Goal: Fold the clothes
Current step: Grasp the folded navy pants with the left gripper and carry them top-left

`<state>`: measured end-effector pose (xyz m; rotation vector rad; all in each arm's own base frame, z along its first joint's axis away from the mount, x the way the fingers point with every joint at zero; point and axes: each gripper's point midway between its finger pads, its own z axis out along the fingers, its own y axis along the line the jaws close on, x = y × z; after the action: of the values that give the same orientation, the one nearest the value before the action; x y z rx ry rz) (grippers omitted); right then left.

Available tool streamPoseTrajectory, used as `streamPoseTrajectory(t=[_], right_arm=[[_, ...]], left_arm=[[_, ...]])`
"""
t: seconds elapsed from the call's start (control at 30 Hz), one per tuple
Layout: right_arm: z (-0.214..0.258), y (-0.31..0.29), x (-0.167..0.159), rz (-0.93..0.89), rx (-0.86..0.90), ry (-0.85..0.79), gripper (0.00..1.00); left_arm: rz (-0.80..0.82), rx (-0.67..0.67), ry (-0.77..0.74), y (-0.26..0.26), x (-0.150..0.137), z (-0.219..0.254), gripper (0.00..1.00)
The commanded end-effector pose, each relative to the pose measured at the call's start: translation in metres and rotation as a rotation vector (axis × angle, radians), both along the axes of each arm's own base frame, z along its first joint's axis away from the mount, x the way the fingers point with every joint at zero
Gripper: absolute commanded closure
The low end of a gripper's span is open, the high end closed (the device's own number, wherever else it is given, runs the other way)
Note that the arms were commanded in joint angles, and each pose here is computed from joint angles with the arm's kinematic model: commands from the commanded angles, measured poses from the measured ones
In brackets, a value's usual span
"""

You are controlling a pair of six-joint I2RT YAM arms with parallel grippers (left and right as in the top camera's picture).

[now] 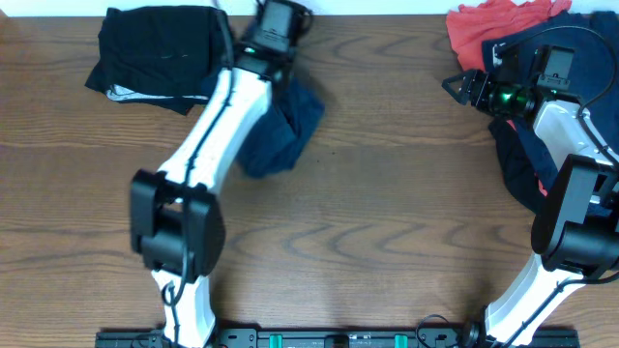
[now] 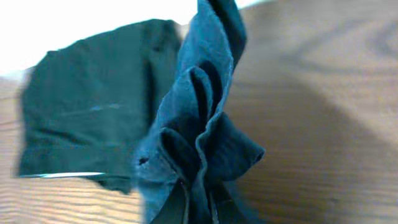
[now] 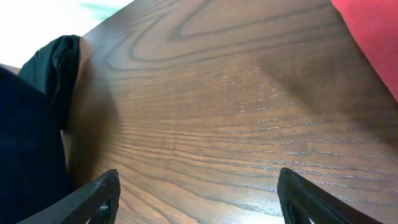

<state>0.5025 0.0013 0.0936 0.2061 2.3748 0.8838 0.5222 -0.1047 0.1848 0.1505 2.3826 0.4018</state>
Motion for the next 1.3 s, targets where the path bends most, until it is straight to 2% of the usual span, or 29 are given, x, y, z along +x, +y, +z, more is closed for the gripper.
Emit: streamPoseTrajectory(t=[0.0,0.13,0.33,0.57,0.77,0.93,1.07,1.27], right_arm=[[-0.005,0.004,0.0,0.024,0.001,-0.005,0.21],[-0.004,0.004,0.001,0.024,0.0,-0.009,0.21],[-0.004,0.007,0.001,0.03,0.0,-0.01,0.21],[-0.004,0.014,0.001,0.048,-0.005,-0.014,0.21],[-0.004,0.014,0.001,0.048,-0.005,-0.014,0.21],[-0.005,0.014,0.0,0.047,-0.004,-0.009,0.21],[-0.006,0.014,-0.001,0.052,-0.006,-0.006,0.21],[-0.006,0.019,-0.001,0.061,-0.007,-0.005,0.21]], left_arm=[[0.038,0.028,-0.052,0.023,0.0,0.028,0.94],[0.057,0.017,-0.087,0.033,-0.002,0.046,0.94],[0.238,-0.02,-0.219,0.057,-0.005,0.076,0.94],[0.373,-0.146,-0.379,0.078,-0.009,0.118,0.94],[0.646,-0.272,-0.636,0.127,-0.012,0.157,0.94],[0.865,-0.461,-0.773,0.171,-0.014,0.158,0.94],[1.009,-0.547,-0.844,0.208,-0.022,0.155,0.94],[1.062,-0.709,-0.791,0.233,-0.012,0.13,0.94]])
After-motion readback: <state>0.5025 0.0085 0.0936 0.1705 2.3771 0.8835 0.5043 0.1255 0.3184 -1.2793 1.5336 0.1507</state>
